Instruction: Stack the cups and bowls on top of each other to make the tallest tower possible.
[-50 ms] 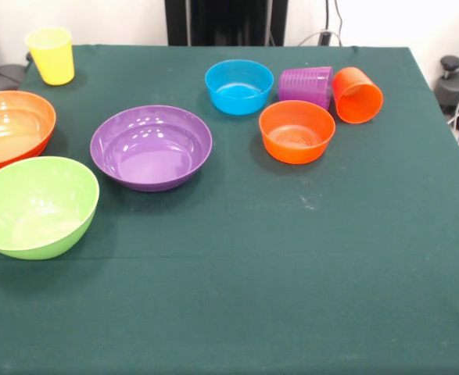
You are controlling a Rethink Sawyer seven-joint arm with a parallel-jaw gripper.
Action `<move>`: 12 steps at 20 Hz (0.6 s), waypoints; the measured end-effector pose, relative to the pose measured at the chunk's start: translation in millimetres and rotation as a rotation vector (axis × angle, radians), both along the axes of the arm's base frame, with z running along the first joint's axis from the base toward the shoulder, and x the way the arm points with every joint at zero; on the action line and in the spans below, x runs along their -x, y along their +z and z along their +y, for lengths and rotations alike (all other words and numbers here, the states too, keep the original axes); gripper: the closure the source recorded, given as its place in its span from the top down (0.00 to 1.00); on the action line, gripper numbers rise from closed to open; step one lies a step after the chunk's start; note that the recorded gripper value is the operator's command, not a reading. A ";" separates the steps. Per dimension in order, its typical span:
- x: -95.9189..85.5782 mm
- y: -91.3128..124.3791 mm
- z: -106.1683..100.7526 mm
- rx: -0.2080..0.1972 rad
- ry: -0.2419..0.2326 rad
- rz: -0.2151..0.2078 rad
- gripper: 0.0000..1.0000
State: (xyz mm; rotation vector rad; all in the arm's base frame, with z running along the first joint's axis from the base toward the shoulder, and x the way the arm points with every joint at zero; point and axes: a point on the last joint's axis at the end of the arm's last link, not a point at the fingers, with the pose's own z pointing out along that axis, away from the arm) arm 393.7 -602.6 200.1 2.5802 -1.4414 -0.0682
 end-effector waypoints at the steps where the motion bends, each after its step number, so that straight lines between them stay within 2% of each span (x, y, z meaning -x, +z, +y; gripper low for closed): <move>1: 3.6 -1.6 -2.1 -0.003 -0.003 0.001 1.00; 7: 16.7 -13.7 -13.6 -0.016 -0.023 -0.004 1.00; 12: 18.1 -27.7 -15.5 -0.028 -0.021 0.009 1.00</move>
